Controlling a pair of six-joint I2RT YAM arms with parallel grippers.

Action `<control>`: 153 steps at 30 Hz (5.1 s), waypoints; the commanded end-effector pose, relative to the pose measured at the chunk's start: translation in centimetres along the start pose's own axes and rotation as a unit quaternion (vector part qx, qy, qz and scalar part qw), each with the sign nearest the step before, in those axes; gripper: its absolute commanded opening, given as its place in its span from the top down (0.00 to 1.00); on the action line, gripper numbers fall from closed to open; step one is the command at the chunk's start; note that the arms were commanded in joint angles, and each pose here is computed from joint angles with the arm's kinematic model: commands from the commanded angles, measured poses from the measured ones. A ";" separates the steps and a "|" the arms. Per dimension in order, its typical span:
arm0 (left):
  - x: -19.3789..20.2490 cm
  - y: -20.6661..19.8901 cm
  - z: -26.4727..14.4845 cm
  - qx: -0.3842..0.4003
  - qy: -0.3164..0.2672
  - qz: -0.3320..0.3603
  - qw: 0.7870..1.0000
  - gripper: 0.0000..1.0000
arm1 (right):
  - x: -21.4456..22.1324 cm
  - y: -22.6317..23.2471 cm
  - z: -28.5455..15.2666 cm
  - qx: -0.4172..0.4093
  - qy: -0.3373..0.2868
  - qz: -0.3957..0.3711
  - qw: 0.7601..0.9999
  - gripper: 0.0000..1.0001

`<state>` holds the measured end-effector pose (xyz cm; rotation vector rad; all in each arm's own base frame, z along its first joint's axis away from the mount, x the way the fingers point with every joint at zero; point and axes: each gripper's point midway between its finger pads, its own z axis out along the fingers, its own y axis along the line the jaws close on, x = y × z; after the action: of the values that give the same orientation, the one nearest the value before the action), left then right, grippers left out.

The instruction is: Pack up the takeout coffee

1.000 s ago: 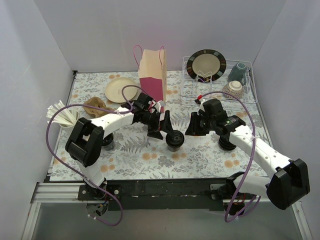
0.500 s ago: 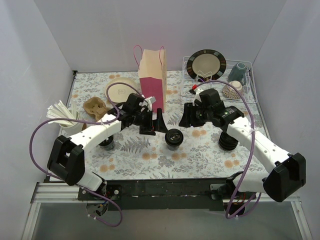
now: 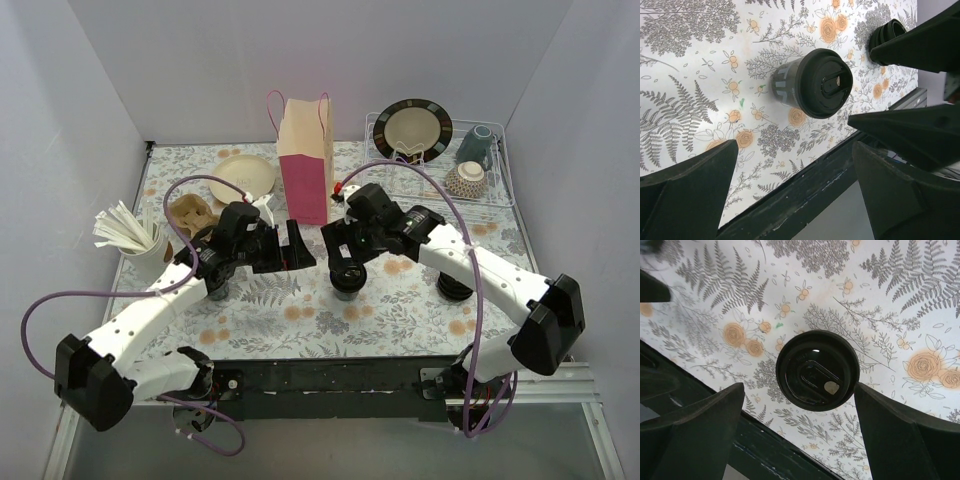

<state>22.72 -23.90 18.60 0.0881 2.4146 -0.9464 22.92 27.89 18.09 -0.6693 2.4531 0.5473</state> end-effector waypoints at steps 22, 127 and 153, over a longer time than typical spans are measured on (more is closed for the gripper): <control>0.2 0.6 -3.8 -0.016 -0.057 -0.020 0.998 0.02 | 2.5 -1.2 3.0 0.107 0.056 -0.036 0.992 0.14; -1.7 -0.9 -1.6 -0.038 -0.033 0.064 0.997 0.06 | 0.3 -23.7 -5.6 0.257 -0.055 0.084 0.961 0.79; -5.0 -0.3 -9.3 -0.102 -0.163 0.023 0.981 0.04 | -2.6 -24.2 -1.7 0.525 -0.041 -0.140 0.838 0.78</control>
<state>22.74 -18.04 25.89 -0.0603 2.2038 -0.6459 36.37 8.01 13.93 -0.5275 2.1565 -0.7855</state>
